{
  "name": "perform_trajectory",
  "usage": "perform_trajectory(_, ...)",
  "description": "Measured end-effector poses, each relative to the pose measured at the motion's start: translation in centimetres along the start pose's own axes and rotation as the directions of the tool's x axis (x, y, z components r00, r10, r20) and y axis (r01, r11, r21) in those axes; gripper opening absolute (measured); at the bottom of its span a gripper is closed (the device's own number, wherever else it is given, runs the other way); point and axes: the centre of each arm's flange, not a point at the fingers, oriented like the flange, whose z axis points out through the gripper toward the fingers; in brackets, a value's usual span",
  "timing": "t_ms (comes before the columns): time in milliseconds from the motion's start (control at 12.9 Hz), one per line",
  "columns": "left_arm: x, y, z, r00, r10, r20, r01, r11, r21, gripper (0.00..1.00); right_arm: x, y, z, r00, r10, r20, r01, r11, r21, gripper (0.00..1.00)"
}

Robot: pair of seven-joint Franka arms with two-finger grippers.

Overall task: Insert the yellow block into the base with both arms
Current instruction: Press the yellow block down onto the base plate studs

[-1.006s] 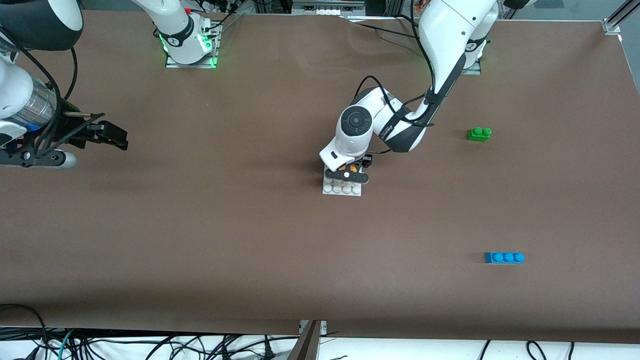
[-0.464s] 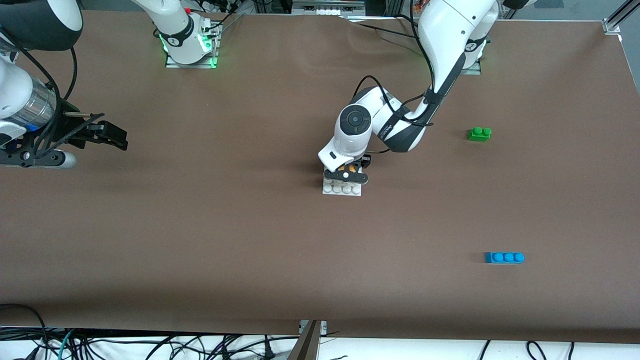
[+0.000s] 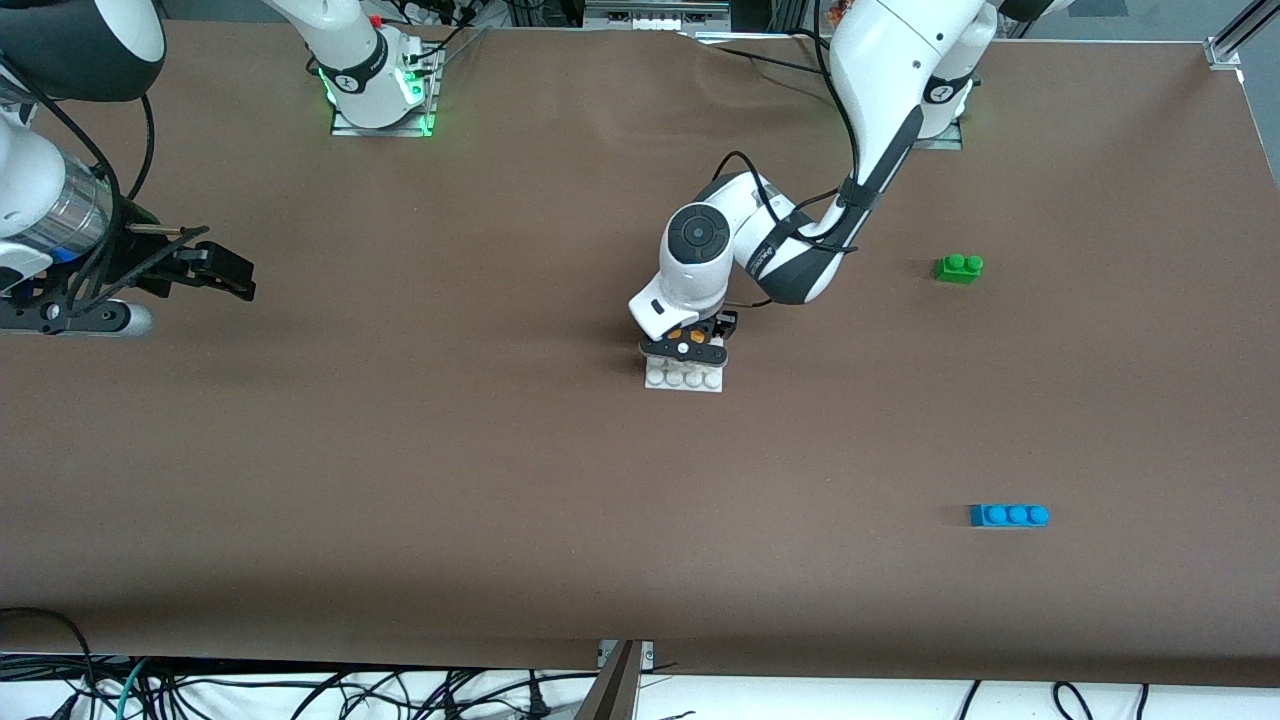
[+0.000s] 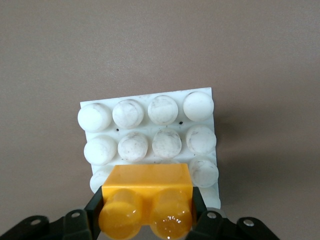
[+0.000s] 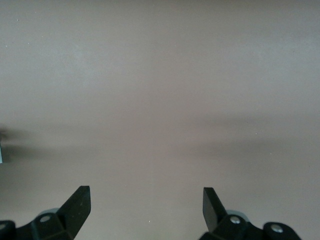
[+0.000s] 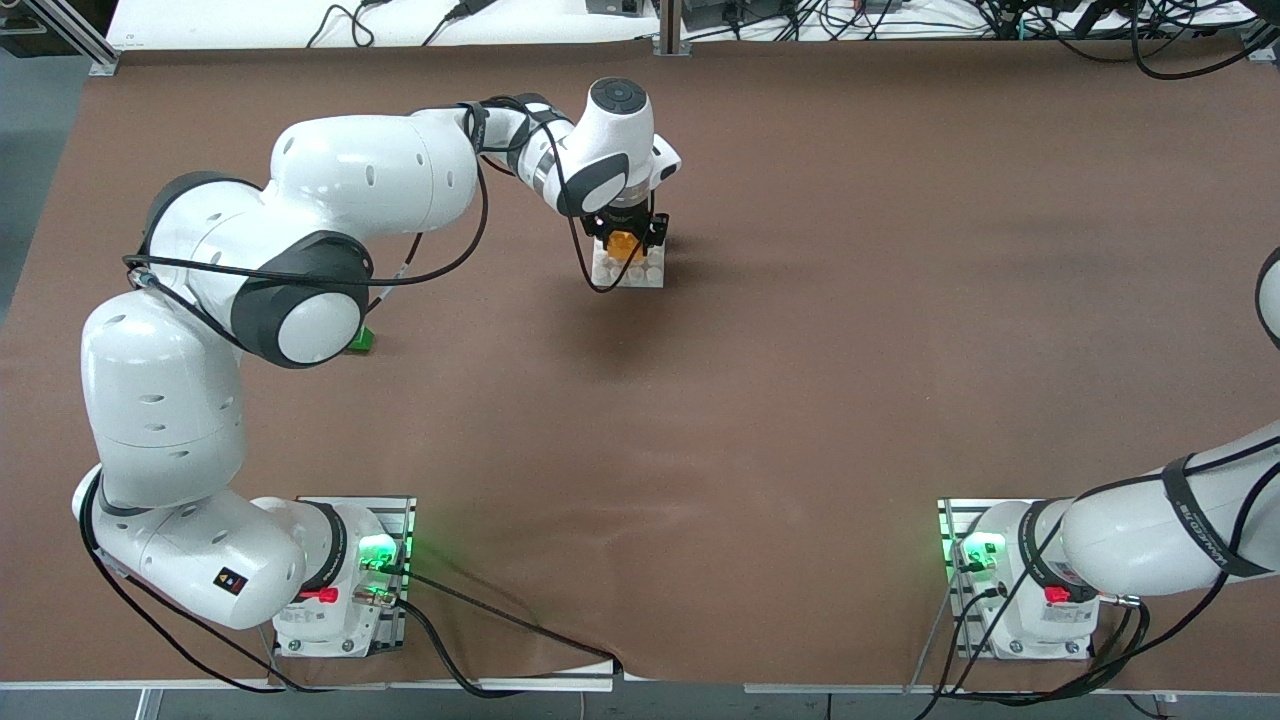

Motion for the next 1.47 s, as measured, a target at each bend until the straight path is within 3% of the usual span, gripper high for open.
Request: perform_trajectory(1470, -0.36, 0.52, 0.97, 1.000, -0.026, 0.012, 0.025, 1.000, 0.005, 0.68, 0.00, 0.01, 0.00, 1.000, 0.000, 0.000, 0.000, 1.000, 0.000, 0.99)
